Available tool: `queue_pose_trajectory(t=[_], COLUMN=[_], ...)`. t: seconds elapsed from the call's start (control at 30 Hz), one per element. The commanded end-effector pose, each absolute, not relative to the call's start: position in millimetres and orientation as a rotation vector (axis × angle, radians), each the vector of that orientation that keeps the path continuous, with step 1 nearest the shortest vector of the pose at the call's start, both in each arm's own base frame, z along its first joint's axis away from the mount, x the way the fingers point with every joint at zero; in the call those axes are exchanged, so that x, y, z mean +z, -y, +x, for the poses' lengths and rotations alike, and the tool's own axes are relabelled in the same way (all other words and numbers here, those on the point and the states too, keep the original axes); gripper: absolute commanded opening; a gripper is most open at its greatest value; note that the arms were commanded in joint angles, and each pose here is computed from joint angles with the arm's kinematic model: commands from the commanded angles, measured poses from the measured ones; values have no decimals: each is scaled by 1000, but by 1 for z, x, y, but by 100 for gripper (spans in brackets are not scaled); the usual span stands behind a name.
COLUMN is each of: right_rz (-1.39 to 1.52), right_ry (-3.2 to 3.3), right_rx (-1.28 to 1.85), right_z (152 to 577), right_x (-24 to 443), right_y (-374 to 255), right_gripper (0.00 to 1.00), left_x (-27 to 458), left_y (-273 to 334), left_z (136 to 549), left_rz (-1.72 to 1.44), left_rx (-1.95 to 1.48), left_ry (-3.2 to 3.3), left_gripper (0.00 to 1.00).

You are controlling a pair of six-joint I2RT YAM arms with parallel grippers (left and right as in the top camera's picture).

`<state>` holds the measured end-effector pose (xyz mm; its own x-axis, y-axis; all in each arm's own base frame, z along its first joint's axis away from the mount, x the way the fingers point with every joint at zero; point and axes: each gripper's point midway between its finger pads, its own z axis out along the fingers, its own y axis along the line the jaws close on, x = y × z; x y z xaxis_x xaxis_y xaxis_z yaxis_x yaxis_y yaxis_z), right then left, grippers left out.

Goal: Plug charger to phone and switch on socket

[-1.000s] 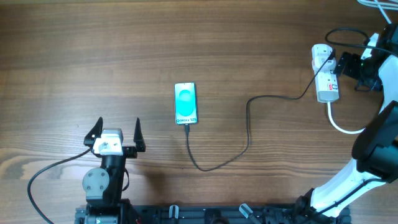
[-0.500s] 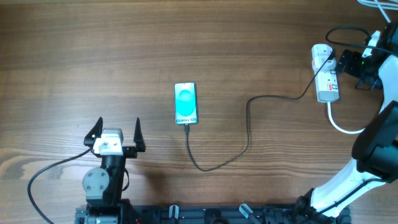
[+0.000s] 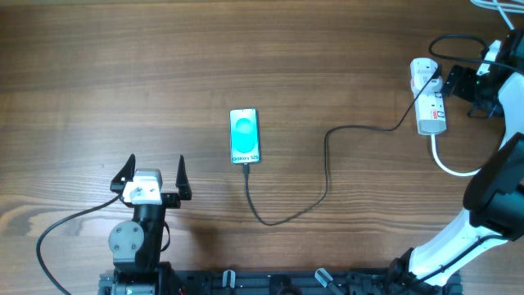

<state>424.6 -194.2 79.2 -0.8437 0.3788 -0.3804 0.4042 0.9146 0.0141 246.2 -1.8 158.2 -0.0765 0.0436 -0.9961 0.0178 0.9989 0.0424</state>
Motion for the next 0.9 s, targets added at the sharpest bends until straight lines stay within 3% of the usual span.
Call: queue_pose_trajectory(t=[0.0,0.33,0.87], right_rz=[552,511,470], right_ry=[-2657,-2467,-2275], right_rx=[-123,-175,-222], right_z=[428,423,402], right_x=[96,185,271], right_y=[198,196,186], right_gripper=[100,100,100], left_x=[157,157,157], left_y=[-2,-2,-2], left_z=[246,246,246], left_rz=[44,44,44], left_rx=[48,48,48], left_ry=[-1644,-1644,-1644], left_gripper=[100,100,100])
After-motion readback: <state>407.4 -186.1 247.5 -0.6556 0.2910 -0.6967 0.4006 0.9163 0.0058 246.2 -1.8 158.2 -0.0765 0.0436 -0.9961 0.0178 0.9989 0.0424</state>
